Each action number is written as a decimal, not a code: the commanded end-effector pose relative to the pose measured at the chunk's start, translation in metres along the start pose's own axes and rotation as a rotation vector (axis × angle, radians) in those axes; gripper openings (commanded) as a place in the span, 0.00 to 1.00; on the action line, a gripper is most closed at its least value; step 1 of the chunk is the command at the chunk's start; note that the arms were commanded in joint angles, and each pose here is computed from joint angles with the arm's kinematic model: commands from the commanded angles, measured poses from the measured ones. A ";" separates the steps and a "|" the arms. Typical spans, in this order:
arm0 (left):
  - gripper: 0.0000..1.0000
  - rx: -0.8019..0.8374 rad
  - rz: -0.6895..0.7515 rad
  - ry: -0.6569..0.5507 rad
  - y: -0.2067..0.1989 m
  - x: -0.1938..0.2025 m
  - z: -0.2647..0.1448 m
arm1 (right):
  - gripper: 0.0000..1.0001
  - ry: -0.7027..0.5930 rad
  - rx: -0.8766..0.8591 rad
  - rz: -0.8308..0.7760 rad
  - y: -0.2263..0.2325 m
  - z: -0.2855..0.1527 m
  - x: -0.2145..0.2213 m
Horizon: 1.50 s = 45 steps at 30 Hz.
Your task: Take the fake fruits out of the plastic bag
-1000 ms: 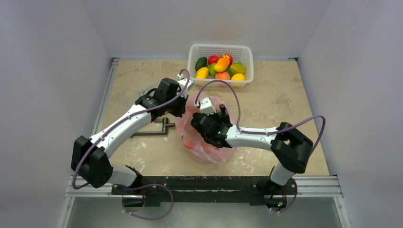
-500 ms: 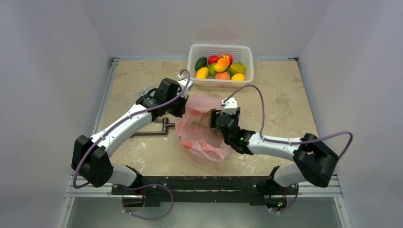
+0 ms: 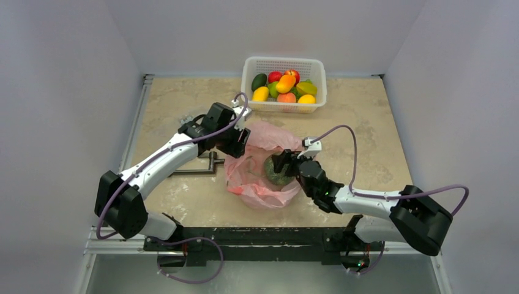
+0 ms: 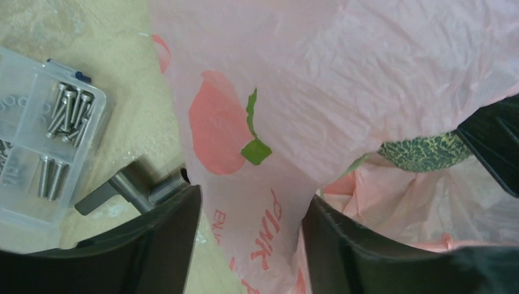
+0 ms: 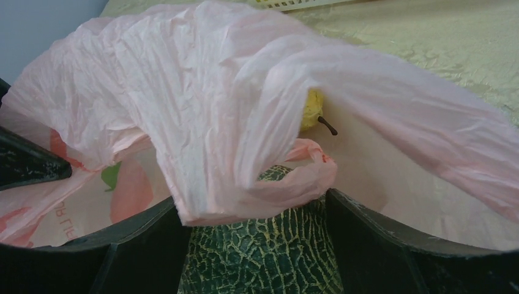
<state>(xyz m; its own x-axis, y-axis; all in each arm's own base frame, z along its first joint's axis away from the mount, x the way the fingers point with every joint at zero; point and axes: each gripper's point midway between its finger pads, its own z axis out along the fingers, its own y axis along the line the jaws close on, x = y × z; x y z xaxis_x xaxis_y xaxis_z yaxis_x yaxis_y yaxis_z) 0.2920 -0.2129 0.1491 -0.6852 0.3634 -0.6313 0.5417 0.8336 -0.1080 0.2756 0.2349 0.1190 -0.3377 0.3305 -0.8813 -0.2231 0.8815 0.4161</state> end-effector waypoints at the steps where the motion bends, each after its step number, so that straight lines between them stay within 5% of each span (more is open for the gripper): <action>1: 0.68 0.052 -0.042 0.063 -0.014 0.001 -0.015 | 0.75 0.039 0.006 -0.047 -0.007 -0.007 0.006; 3: 0.88 0.068 -0.074 0.133 -0.019 0.013 -0.021 | 0.78 0.026 0.011 -0.073 -0.008 -0.009 -0.001; 7: 0.93 0.089 -0.084 0.202 -0.022 0.046 -0.026 | 0.81 0.031 0.003 -0.153 -0.005 -0.012 -0.010; 10: 0.81 0.166 -0.085 0.191 -0.033 0.057 -0.021 | 0.85 0.041 -0.035 -0.203 0.001 -0.015 -0.015; 15: 0.41 0.193 -0.092 0.195 -0.037 0.074 -0.011 | 0.90 0.062 -0.050 -0.279 0.013 -0.023 -0.034; 20: 0.12 0.231 -0.057 0.204 -0.050 0.078 -0.008 | 0.97 0.105 -0.013 -0.334 0.027 -0.031 -0.050; 27: 0.01 0.239 -0.045 0.198 -0.054 0.076 -0.007 | 0.99 0.212 0.079 -0.399 0.020 -0.044 -0.019; 39: 0.03 0.191 -0.042 0.193 -0.047 0.073 -0.006 | 0.99 0.408 0.128 -0.585 0.017 -0.036 0.045; 45: 0.44 0.210 -0.051 0.187 -0.051 0.072 -0.011 | 0.99 0.459 0.210 -0.461 0.007 -0.031 0.080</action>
<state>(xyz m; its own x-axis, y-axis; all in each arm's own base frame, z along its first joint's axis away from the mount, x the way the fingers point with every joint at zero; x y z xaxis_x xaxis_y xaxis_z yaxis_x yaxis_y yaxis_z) 0.2051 -0.2155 0.0994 -0.8019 0.4320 -0.4127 0.5652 0.7724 -0.2897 0.2420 0.2680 0.1121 -0.4630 -0.2409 -0.8530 -0.3181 0.9434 -0.0938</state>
